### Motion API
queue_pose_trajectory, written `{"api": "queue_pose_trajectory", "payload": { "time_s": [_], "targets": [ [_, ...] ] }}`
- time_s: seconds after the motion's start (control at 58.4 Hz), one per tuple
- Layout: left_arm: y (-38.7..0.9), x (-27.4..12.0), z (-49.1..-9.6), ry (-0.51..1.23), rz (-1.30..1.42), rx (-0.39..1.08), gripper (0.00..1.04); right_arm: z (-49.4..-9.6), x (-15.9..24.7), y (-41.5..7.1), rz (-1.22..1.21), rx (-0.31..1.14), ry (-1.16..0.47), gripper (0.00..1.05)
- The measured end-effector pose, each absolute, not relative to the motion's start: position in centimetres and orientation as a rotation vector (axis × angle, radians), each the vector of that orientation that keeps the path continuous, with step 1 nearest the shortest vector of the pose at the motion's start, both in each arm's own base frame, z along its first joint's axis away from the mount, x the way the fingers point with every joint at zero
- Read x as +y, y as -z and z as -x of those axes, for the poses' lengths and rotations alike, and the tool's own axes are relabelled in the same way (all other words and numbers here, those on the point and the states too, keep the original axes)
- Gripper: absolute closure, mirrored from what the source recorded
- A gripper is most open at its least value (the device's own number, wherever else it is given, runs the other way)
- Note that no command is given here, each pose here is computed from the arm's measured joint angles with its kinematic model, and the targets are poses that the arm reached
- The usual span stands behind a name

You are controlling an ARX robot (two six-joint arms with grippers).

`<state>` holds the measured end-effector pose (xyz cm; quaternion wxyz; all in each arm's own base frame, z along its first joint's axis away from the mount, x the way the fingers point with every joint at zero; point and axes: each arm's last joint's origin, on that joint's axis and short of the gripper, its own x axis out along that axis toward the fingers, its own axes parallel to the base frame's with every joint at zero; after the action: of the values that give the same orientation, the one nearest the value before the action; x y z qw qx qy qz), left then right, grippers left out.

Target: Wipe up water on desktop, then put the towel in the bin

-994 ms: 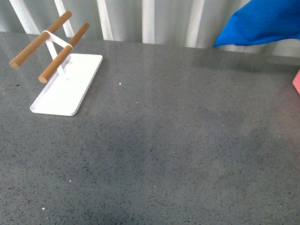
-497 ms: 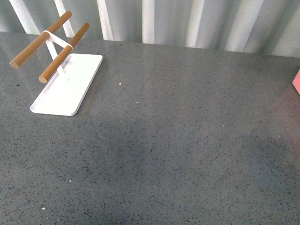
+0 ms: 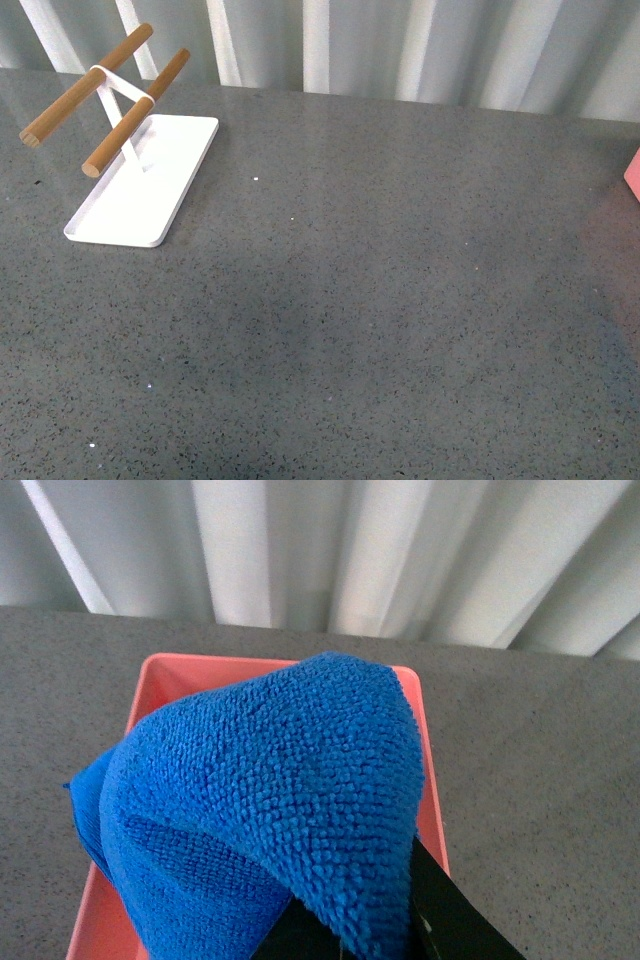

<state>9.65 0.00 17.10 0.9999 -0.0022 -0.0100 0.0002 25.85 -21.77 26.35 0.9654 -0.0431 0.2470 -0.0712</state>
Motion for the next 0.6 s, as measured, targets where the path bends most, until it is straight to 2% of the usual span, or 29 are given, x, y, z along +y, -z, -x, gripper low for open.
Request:
{"api": "queue_pose_trajectory", "payload": {
  "time_s": [0.24, 0.394, 0.6],
  "targets": [
    [-17.1, 0.0, -9.6, 0.0, 0.004, -0.02, 0.07, -25.9, -23.5, -22.0, 0.049, 0.628, 0.226, 1.02],
    [-17.1, 0.0, -9.6, 0.0, 0.004, -0.02, 0.07, -27.1, -23.5, -18.4, 0.049, 0.743, 0.221, 1.02],
    [-17.1, 0.0, -9.6, 0.0, 0.004, -0.02, 0.07, -28.7, -22.8, -15.0, 0.034, 0.846, 0.192, 0.7]
  ]
}}
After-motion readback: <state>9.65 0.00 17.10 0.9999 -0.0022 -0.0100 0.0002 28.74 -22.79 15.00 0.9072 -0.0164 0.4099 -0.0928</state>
